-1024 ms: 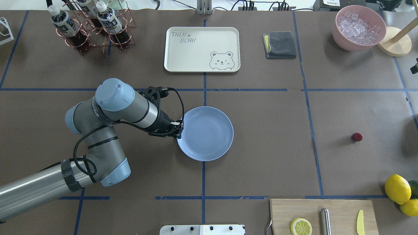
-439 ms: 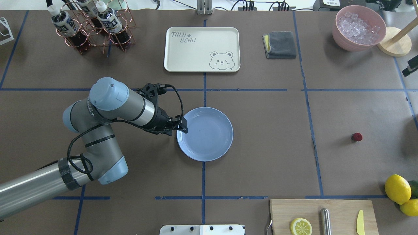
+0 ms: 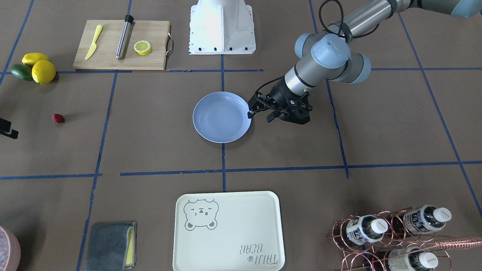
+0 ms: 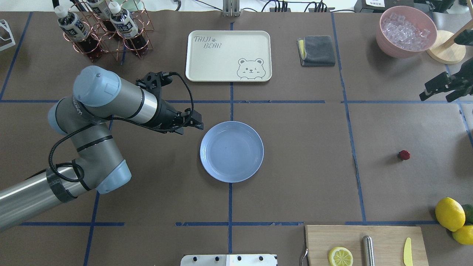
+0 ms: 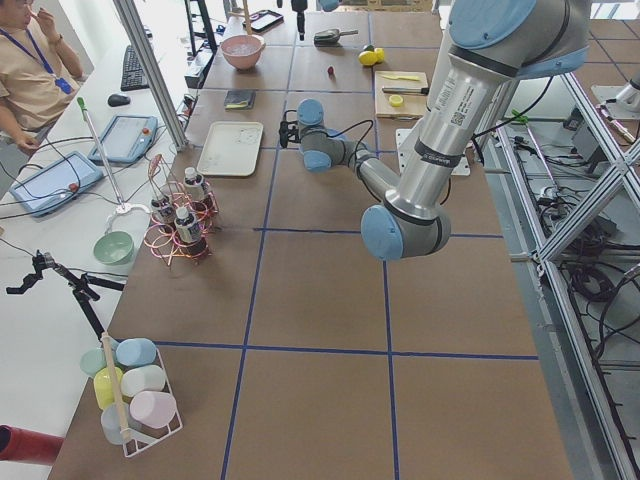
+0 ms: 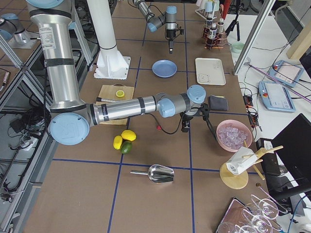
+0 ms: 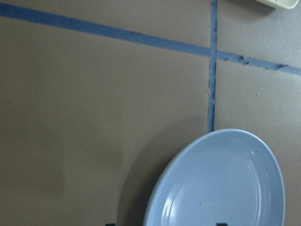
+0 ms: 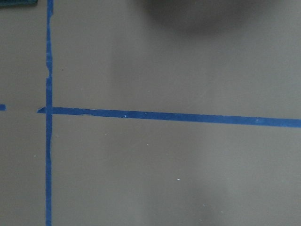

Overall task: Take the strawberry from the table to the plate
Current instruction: 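Release the plate and lift the left gripper away while the right arm reaches in, then lower the right gripper over the red strawberry and close on it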

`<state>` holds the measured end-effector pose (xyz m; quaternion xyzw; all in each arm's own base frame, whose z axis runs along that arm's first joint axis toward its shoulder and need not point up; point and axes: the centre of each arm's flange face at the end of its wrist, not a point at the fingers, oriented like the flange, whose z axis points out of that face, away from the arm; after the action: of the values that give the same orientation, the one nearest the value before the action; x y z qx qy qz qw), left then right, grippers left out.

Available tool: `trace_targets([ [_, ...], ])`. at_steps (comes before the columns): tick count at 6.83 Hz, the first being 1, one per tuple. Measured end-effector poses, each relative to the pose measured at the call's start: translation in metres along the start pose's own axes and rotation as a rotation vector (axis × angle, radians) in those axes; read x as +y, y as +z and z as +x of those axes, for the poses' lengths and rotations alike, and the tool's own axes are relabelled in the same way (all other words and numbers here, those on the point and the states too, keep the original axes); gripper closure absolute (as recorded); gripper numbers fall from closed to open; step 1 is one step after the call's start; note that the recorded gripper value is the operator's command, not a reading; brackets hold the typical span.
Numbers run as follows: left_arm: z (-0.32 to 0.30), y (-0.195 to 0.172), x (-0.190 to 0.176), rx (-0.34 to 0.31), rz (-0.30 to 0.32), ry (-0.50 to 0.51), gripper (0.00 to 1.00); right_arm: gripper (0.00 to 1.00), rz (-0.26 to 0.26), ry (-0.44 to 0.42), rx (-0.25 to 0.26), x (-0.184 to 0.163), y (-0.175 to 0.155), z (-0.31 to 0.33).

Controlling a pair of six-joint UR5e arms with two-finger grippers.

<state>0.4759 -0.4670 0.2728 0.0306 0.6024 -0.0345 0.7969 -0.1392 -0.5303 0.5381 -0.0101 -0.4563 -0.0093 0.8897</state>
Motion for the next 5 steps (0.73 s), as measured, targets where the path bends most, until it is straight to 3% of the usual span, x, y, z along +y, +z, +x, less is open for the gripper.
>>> trace_targets([
  [1,0.0,-0.008,-0.003,0.007,0.011,0.001,0.23,0.0,0.052,0.054,-0.027,0.029,0.034,-0.023],
  [3,0.003,-0.014,-0.003,0.015,0.018,0.002,0.23,0.0,0.133,0.13,-0.017,0.07,0.087,-0.045],
  [5,0.008,-0.019,-0.001,0.027,0.022,-0.011,0.21,0.01,0.146,0.147,0.007,0.085,0.103,-0.042],
])
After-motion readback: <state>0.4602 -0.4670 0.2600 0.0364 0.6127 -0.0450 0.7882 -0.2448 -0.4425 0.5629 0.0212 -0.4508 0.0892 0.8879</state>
